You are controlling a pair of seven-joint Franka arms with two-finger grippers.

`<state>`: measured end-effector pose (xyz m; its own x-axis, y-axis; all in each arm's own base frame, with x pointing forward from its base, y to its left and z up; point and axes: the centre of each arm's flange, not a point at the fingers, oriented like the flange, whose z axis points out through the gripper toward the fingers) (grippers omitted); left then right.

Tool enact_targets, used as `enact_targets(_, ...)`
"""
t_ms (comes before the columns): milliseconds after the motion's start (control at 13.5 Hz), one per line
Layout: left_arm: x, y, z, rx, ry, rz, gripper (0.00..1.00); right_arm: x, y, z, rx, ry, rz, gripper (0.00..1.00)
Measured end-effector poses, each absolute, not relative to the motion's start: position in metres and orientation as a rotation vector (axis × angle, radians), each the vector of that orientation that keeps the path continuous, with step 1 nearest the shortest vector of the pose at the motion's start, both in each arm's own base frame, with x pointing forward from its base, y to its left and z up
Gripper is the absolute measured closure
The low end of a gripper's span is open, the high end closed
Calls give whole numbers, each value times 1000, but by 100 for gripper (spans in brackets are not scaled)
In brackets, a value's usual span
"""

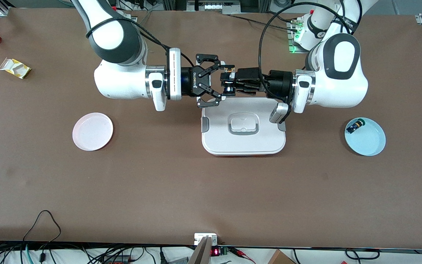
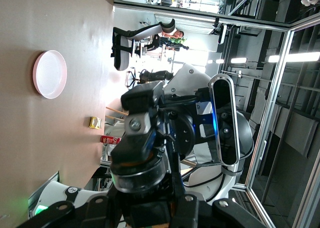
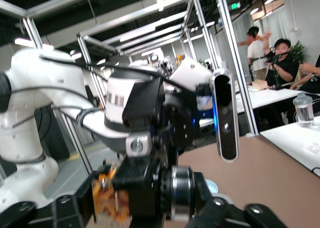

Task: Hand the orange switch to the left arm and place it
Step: 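Grasp the switch with the left gripper while the right gripper releases it, then carry the switch with the left gripper to the light-blue dish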

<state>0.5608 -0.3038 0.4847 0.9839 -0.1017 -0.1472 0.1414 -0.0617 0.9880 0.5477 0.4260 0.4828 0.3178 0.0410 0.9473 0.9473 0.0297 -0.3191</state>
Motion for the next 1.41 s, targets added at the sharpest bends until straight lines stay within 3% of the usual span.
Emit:
enact_targets(74,561,-304,485,1620,31,-199,59,548,426,484,-1340,-986,-929,1)
enact_targets(520,567,-292,483,1667,13,-179,59,566,398,478,-1387,-1015,-950,0)
enact_targets(891,585,-234,487,1977,-229,-143,59,614,282,460,-1532,-1104,-972,0)
enact_targets(1039,595,-202,492,2154,-378,-154,59,622,237,451,-1607,-1119,-884,0)
enact_targets(1410,608,-135,482,2519,-702,-278,59,612,211,474,-1894,-716,-401,0)
